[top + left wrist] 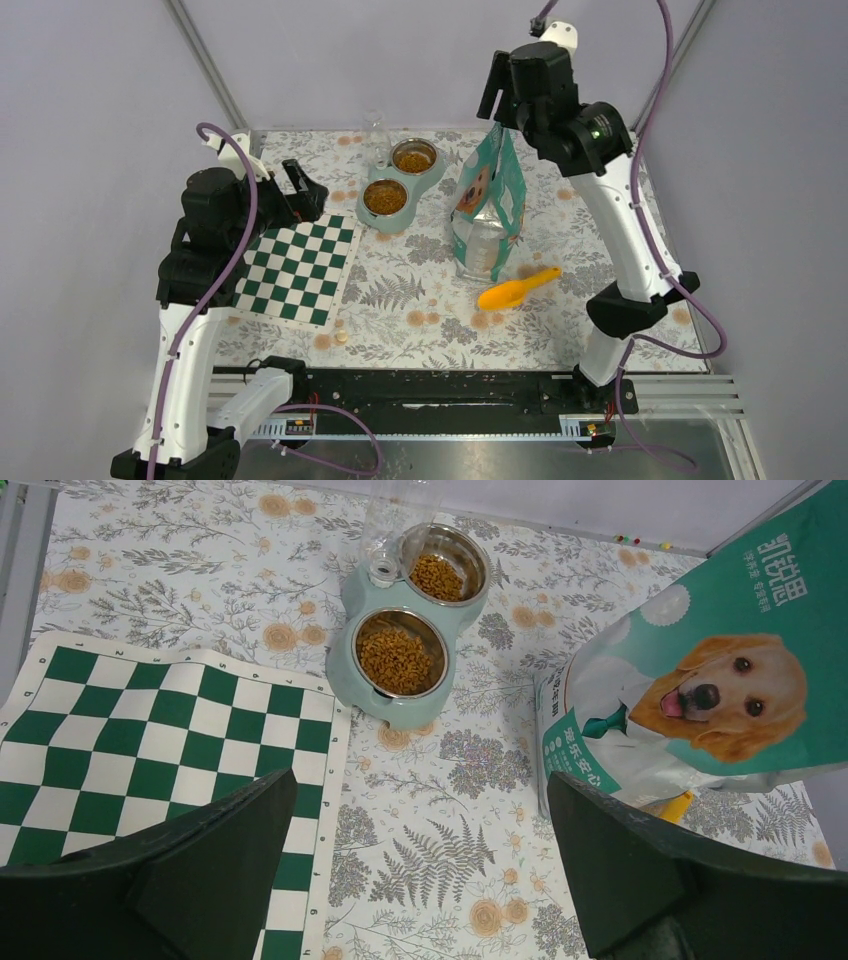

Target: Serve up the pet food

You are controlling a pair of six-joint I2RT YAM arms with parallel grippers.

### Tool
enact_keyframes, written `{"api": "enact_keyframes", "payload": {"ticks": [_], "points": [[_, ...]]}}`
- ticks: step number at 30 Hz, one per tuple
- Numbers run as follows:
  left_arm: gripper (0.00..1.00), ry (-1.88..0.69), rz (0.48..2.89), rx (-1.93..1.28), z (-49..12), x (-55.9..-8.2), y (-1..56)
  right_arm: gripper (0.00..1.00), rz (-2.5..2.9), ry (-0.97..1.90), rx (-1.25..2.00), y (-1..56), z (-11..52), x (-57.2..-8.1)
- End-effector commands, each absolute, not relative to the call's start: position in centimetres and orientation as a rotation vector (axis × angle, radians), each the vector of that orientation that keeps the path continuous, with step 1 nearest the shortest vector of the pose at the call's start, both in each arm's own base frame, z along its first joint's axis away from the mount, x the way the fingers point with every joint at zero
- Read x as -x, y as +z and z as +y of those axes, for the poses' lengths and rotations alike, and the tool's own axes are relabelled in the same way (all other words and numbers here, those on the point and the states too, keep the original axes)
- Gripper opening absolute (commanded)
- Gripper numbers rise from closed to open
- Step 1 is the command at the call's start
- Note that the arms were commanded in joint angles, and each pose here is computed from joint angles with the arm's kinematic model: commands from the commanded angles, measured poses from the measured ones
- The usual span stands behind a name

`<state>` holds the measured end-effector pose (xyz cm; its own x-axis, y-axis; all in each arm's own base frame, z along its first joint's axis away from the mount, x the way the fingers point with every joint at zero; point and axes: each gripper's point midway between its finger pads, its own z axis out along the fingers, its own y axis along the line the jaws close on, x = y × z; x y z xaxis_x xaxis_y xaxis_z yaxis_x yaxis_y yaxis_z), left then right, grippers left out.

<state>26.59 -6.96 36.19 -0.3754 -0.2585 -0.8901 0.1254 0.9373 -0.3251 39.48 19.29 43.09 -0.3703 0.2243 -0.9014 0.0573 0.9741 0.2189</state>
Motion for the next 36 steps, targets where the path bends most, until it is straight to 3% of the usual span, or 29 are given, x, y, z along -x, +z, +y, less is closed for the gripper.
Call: {"api": "enact_keyframes", "payload": {"ticks": [1, 7, 13, 17, 22, 36], "points": [[0.99, -0.402, 1.843, 0.083, -6.9, -27.0, 37.9, 0.79, 1.835, 0.261, -0.208, 47.2, 17.8, -39.4], [0.99, -0.520, 1.843, 0.046, -8.9, -27.4, 38.2, 0.76, 1.909, 0.382, -0.181, 45.7, 17.5, -37.9], [0.94, -0.717, 1.844, 0.022, -11.8, -28.5, 38.4, 0.53, 2.024, 0.479, -0.190, 43.2, 18.2, -35.2], [0.88, -0.868, 1.813, 0.019, -13.8, -28.9, 39.2, 0.42, 2.080, 0.487, -0.244, 41.5, 17.8, -33.9], [0.75, -0.968, 1.798, 0.002, -15.5, -29.4, 39.6, 0.38, 2.122, 0.523, -0.272, 39.9, 18.0, -32.9], [0.72, -1.108, 1.758, -0.052, -20.0, -30.5, 41.3, 0.31, 2.153, 0.580, -0.300, 38.1, 19.2, -33.2]]}}
